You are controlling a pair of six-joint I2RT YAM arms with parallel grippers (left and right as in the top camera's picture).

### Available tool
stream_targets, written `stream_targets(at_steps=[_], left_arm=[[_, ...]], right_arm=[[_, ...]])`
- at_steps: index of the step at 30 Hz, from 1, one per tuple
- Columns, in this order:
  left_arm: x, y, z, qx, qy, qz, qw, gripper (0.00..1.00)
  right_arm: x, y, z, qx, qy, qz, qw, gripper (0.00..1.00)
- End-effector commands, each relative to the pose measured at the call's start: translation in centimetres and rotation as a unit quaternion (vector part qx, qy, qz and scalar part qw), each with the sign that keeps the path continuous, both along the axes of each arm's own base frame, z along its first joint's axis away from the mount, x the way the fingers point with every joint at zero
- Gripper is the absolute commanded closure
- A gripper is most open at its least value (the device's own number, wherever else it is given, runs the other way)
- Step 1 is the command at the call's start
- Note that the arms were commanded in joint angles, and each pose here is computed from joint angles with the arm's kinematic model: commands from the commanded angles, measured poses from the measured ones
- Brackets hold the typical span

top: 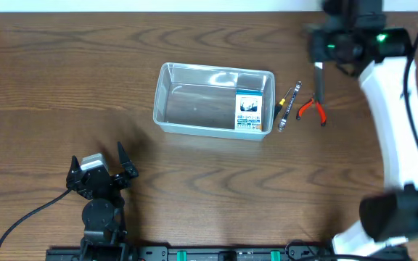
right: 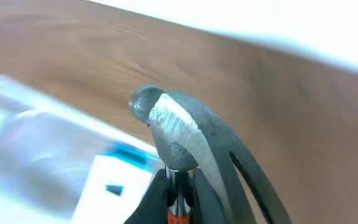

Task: Pack container
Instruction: 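Carry the hammer over the container and release it inside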

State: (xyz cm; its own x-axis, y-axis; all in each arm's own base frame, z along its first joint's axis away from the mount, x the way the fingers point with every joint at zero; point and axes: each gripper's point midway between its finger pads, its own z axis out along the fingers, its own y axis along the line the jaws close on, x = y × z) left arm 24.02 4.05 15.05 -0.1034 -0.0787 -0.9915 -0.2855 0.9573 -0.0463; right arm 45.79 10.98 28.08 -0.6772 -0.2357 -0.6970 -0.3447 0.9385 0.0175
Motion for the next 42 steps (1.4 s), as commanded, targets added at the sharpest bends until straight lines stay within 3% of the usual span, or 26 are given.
stream_targets(at_steps=[1, 5, 7, 10, 20, 29, 30, 31, 33, 34, 35, 42], left_arm=[[-0.2, 0.3, -1.6, 0.005, 0.024, 0.008, 1.0, 0.02], [-0.2, 0.3, -1.6, 0.005, 0.024, 0.008, 1.0, 0.02], [-0.2, 0.3, -1.6, 0.005, 0.024, 0.008, 1.0, 0.02], [-0.2, 0.3, -1.6, 0.005, 0.024, 0.008, 1.0, 0.02], [-0.2, 0.3, -1.6, 0.005, 0.024, 0.008, 1.0, 0.02], [-0.2, 0.3, -1.6, 0.005, 0.024, 0.008, 1.0, 0.02], [-0.2, 0.3, -1.6, 0.005, 0.024, 0.008, 1.0, 0.01], [-0.2, 0.3, -1.6, 0.005, 0.024, 0.008, 1.0, 0.02], [-0.2, 0.3, -1.6, 0.005, 0.024, 0.008, 1.0, 0.02], [-0.2, 0.3, -1.6, 0.005, 0.024, 0.008, 1.0, 0.02], [-0.2, 0.3, -1.6, 0.005, 0.024, 0.008, 1.0, 0.02], [-0.2, 0.3, -1.6, 0.005, 0.024, 0.008, 1.0, 0.02]], right_arm=[[-2.5, 8.5, -0.8, -0.056, -0.038, 0.224, 0.972, 0.99], [-4.2, 15.3, -3.4, -0.137, -0.084, 0.39, 0.907, 0.99], [-4.6, 17.8, -5.5, -0.161, -0.094, 0.443, 0.877, 0.99], [-4.6, 20.8, -9.2, -0.172, -0.086, 0.483, 0.854, 0.99], [-3.6, 26.0, -18.5, -0.162, -0.067, 0.52, 0.836, 0.99], [-2.8, 26.7, -21.1, -0.149, -0.065, 0.522, 0.837, 0.99], [-2.8, 26.7, -21.2, -0.147, -0.062, 0.52, 0.839, 0.92], [-2.7, 26.6, -21.2, -0.148, -0.059, 0.513, 0.843, 0.67], [-2.3, 26.4, -21.0, -0.151, -0.058, 0.497, 0.853, 0.51], [-1.7, 26.2, -20.4, -0.153, -0.06, 0.475, 0.865, 0.33], [-1.0, 26.0, -19.5, -0.152, -0.063, 0.446, 0.88, 0.01], [3.0, 20.5, -7.1, -0.128, -0.119, 0.208, 0.962, 0.01]])
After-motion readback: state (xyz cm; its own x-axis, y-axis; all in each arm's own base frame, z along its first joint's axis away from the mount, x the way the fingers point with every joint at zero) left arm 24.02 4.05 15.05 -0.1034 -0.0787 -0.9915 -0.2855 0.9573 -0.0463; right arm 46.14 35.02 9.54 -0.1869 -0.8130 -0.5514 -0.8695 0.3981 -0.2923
